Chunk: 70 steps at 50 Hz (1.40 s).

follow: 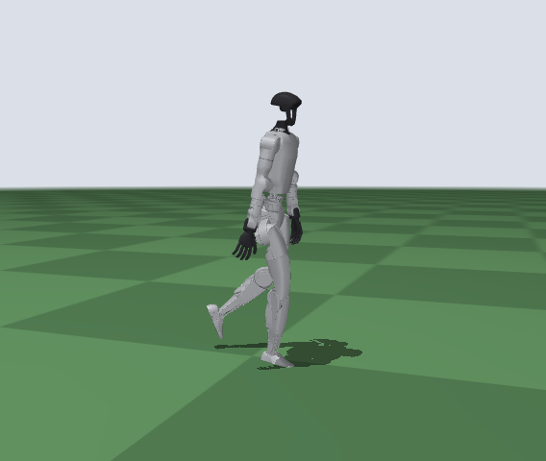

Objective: Walk run

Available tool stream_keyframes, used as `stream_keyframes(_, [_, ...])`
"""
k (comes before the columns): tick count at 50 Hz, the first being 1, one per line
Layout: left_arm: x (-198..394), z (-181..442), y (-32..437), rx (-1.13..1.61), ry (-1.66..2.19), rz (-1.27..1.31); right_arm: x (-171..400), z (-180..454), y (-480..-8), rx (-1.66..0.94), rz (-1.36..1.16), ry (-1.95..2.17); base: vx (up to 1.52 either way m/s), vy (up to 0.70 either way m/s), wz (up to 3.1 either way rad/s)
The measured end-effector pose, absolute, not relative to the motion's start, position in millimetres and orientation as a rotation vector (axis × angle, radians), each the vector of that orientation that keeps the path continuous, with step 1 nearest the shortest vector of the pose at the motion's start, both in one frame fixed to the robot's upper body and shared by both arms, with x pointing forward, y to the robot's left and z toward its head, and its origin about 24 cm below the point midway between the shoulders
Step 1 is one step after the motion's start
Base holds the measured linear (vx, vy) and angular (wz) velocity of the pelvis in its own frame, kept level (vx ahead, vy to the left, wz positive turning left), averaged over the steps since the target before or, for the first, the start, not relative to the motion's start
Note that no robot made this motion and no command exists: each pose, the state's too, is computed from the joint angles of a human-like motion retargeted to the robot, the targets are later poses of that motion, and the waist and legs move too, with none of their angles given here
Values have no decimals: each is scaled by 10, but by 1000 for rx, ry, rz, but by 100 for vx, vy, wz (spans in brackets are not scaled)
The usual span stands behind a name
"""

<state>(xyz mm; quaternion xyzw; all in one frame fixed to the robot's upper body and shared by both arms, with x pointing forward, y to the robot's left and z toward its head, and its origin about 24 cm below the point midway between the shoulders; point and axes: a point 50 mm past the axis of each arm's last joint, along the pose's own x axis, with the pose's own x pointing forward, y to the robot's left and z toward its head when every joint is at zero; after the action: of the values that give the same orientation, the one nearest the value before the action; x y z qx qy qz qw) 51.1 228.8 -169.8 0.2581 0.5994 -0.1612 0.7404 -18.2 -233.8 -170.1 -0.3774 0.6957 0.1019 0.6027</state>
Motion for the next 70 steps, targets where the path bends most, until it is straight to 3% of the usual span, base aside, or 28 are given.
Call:
stream_keyframes(5, [19,-1728,2277,586,1433,-347,527,-1677,-2356,-1020,227,1385,85,-16,-16])
stream_keyframes(13, [-482,-1742,2031,377,1596,-283,1691,-1344,-2370,-1182,156,921,84,-5,-66])
stream_keyframes(18, [-591,-1736,1950,299,1686,-379,1987,-1213,-2230,-1196,154,777,108,6,-34])
stream_keyframes(23, [-448,-1744,2079,438,1636,-468,1540,-1429,-2201,-1180,231,887,107,5,-49])
stream_keyframes(28, [-301,-1736,2194,483,1541,-364,703,-1668,-2228,-1253,372,1135,123,9,-63])
stream_keyframes(35, [241,-1665,2559,516,1481,-217,112,-1676,-2406,-1275,407,1351,95,8,39])
stream_keyframes(43, [1261,-1363,2847,423,1117,-28,-402,-1690,-2299,-900,289,1644,88,-4,53])
stream_keyframes(47, [1377,-1317,2824,412,1014,30,-471,-1681,-2280,-800,272,1715,104,-7,16])
stream_keyframes(50, [1061,-1454,2736,388,1127,-23,-423,-1670,-2325,-847,340,1732,117,-13,47])
stream_keyframes(55, [304,-1702,2330,409,1388,-319,-141,-1706,-2342,-934,344,1580,125,-10,38])
stream_keyframes(61, [-549,-1735,2089,485,1620,-452,788,-1610,-2411,-1119,144,1197,98,-12,-21])
stream_keyframes(65, [-1174,-1613,1950,340,1872,-498,1400,-1441,-2393,-1112,70,972,85,-8,-33])
stream_keyframes(70, [-1484,-1470,1857,114,2083,-539,2037,-1125,-2412,-1083,49,754,105,3,-54])
